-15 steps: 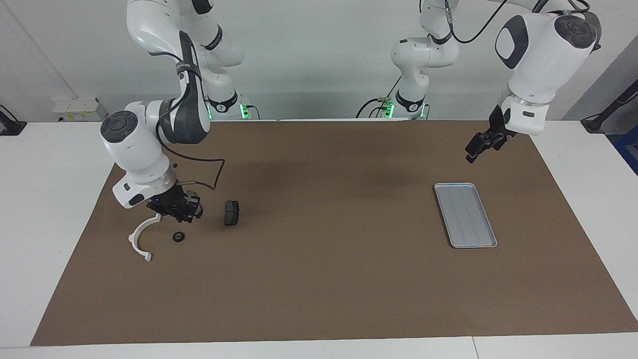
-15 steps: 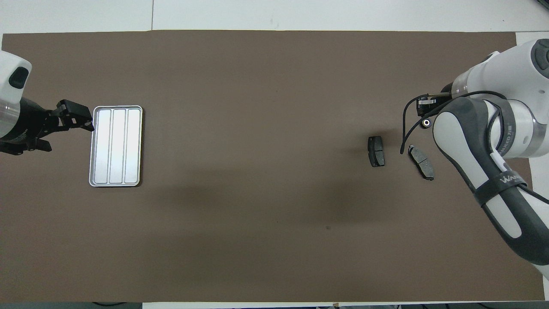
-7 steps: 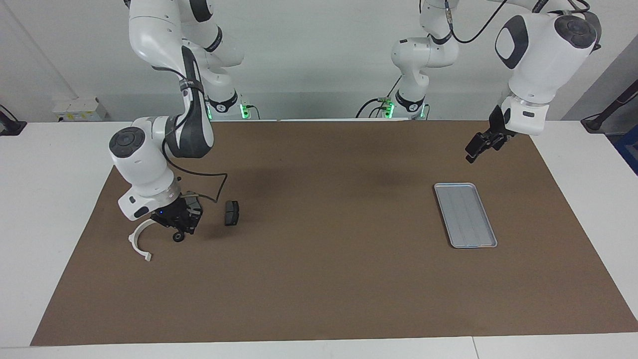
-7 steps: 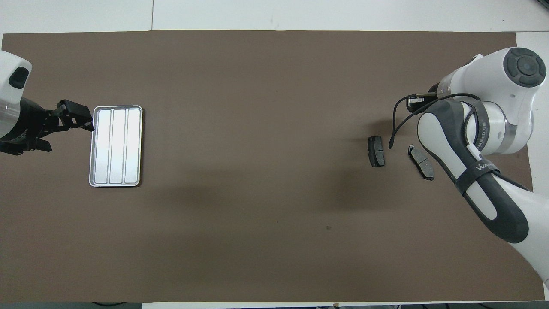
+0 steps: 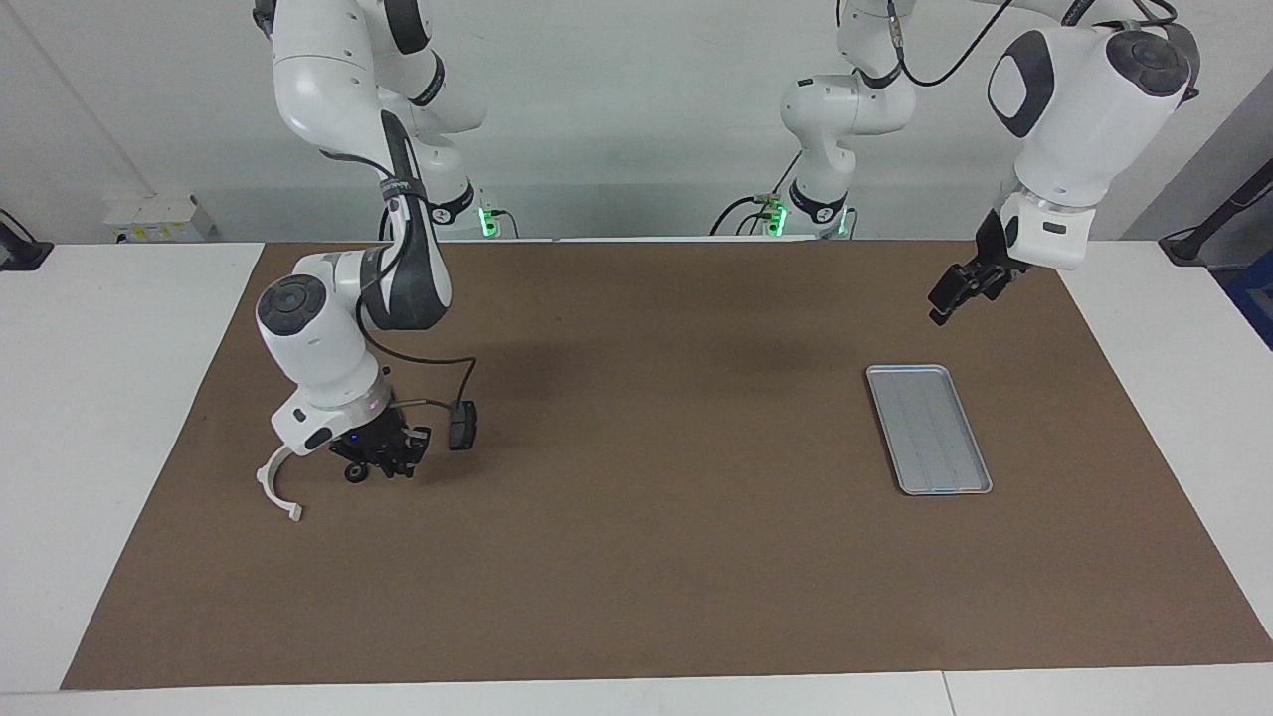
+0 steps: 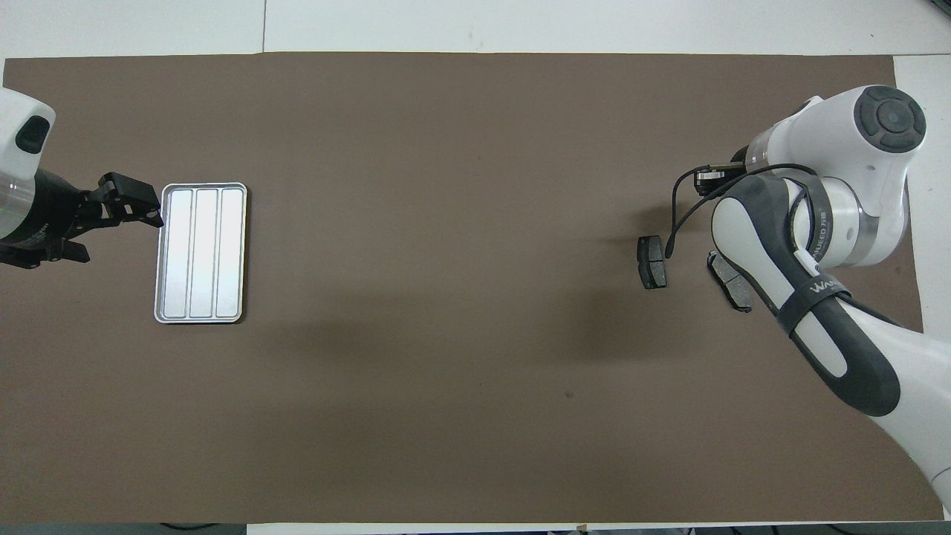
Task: Place bearing gear from tray to pile
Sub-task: 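Carry the bearing beside the first one near the bracket and release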
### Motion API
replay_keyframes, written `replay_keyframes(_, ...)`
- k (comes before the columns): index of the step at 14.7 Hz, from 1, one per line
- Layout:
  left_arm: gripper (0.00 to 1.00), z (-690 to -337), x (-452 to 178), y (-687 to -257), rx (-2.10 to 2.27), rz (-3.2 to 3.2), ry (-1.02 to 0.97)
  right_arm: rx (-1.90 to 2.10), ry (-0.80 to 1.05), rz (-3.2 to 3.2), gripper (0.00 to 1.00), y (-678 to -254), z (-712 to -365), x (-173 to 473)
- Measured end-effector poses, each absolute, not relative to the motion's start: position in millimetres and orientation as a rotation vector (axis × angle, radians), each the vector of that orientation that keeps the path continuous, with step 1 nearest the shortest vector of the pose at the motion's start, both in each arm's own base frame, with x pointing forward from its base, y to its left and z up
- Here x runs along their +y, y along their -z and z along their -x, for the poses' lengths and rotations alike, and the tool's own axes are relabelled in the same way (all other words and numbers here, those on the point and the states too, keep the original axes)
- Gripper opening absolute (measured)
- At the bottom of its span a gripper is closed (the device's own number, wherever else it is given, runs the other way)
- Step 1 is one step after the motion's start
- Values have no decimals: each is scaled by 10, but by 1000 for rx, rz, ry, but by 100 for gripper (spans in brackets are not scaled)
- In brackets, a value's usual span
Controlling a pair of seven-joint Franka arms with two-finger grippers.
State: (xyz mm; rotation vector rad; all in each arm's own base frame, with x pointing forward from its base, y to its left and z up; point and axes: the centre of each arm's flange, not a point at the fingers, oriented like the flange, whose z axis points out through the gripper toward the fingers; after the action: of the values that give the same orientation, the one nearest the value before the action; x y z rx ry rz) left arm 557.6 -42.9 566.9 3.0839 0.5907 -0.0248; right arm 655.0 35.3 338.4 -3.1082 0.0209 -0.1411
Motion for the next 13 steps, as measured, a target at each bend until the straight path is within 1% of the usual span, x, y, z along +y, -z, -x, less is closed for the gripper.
replay_keyframes(5, 100, -5576, -429, -5669, 591, -3084, 25, 18, 106, 3111, 24, -3148, -6562, 354)
replay_keyframes(13, 100, -5576, -429, -5669, 591, -3084, 25, 11, 57, 3114, 24, -2982, -6504, 345)
